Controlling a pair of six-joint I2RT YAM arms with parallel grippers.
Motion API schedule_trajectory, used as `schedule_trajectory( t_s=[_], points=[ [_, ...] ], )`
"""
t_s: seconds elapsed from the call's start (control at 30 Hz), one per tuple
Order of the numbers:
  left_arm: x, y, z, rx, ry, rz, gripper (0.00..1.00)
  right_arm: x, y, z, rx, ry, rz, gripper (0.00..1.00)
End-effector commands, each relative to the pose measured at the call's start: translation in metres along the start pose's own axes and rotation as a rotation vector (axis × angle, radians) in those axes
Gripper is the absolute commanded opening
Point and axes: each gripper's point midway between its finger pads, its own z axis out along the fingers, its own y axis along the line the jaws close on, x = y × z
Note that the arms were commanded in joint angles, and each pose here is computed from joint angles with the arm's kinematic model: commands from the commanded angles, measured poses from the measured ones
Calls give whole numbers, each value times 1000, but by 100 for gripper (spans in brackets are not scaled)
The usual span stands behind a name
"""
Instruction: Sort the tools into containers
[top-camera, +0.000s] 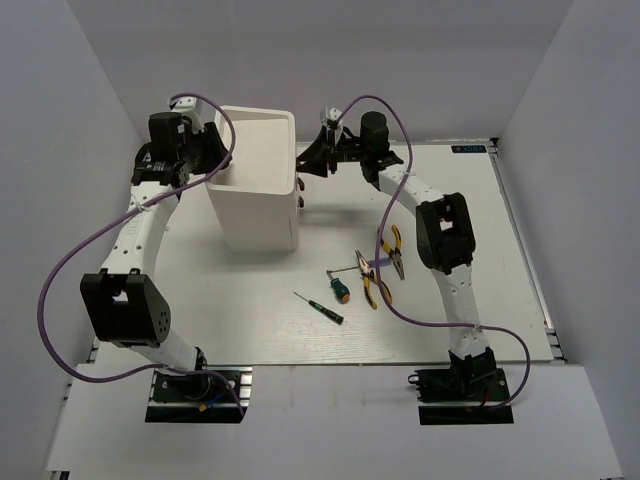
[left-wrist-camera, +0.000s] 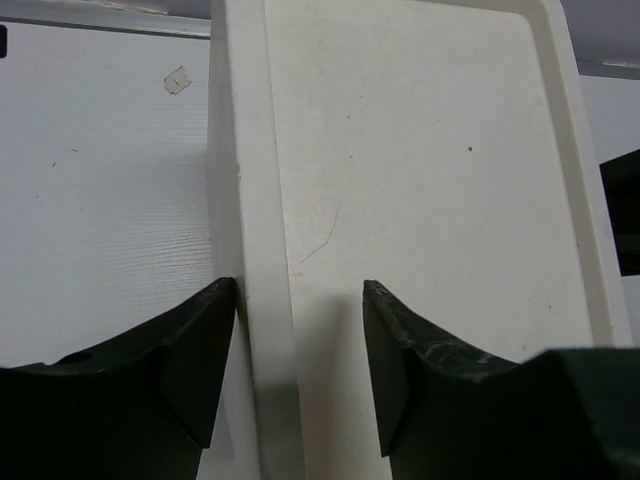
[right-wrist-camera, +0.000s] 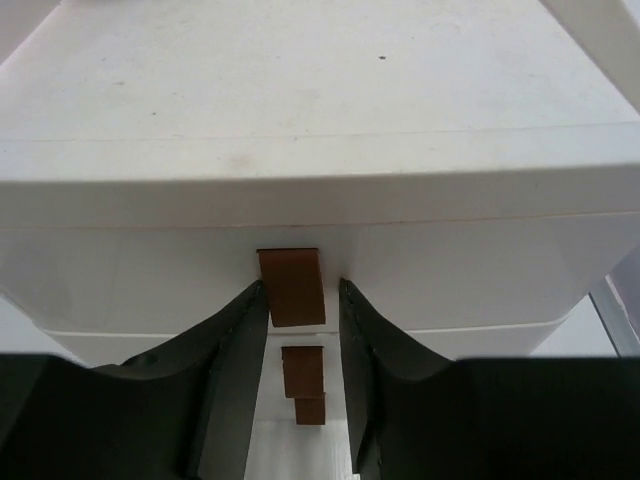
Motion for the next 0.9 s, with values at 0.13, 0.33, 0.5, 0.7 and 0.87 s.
schedule_trajectory(
  t_s=[0.13, 0.33, 0.5, 0.7, 0.87],
  points=[
    [2, -16, -6, 67, 6, 1, 55, -45, 8, 6, -18, -43, -103, 16],
    [2, -16, -6, 67, 6, 1, 44, -47, 10, -1, 10, -45, -106, 0],
    [2, -14, -6, 58, 4, 1, 35, -54, -3, -19, 119, -44, -116, 0],
    [4, -11, -6, 37, 9, -1, 31, -47, -18, -60, 252, -7, -80, 0],
    [7, -8, -5, 25, 15, -2, 29, -36, -22, -91, 299, 19, -49, 0]
  ],
)
